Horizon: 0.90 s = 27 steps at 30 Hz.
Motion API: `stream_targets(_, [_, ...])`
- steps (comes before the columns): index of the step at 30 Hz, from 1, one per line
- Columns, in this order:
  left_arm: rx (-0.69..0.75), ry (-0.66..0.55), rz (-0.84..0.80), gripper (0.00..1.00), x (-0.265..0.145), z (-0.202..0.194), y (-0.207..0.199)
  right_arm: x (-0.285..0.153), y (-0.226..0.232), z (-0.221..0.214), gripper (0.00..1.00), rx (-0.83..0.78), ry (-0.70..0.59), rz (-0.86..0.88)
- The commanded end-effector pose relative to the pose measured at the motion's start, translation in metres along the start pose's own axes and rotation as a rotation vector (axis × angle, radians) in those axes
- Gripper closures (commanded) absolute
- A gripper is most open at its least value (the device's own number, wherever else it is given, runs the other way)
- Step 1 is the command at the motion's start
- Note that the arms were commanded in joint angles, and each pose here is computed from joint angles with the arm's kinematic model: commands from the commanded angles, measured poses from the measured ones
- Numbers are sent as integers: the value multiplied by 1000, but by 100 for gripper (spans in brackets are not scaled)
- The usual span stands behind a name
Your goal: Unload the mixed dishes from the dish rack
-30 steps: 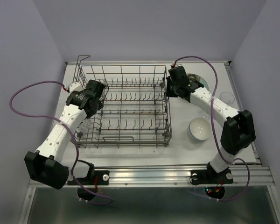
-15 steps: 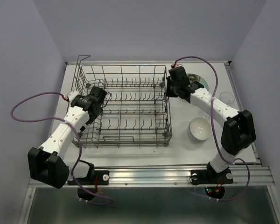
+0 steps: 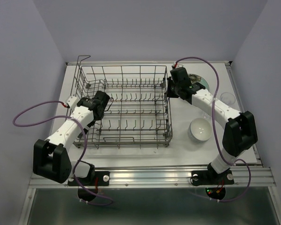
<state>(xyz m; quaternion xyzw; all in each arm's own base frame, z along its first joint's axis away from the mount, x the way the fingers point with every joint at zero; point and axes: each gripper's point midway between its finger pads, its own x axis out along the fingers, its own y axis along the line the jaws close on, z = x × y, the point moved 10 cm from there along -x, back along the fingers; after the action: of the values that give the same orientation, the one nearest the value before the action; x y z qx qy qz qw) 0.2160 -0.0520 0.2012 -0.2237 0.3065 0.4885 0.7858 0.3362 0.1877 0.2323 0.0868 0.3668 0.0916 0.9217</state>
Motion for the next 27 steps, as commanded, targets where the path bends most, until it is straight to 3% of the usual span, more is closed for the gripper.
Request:
stream_targets(1, [-65,-103,44,1,9,2,1,-3,10,-9,99,-55,34,118])
stream_targets(9, [-170,-181,46,1,17,3,3,-5,13,-9,99,-73,40,168])
stream_targets(14, [-149,-189,79,5,26,-3,-7,-7,12,-10,99,-79,38,172])
stream_targets(16, [-138,-186,100,13,28,-6,-9,-8,13,-10,99,-79,38,176])
stream_targets(17, [-143,-188,100,26,27,-5,-10,-9,13,-9,99,-79,37,176])
stream_targets(19, [-137,-189,108,39,25,-3,-9,-9,12,-10,99,-82,37,174])
stream_targets(20, [-142,-189,113,52,24,-2,-7,-9,12,-10,99,-83,39,175])
stream_targets(25, [-181,-169,61,84,10,9,-1,-9,12,-10,99,-87,43,185])
stream_targets(26, [-176,-165,42,97,5,13,-2,-9,13,-10,99,-87,41,189])
stream_targets(27, [-198,-166,23,100,1,17,-1,-10,13,-10,99,-88,40,191])
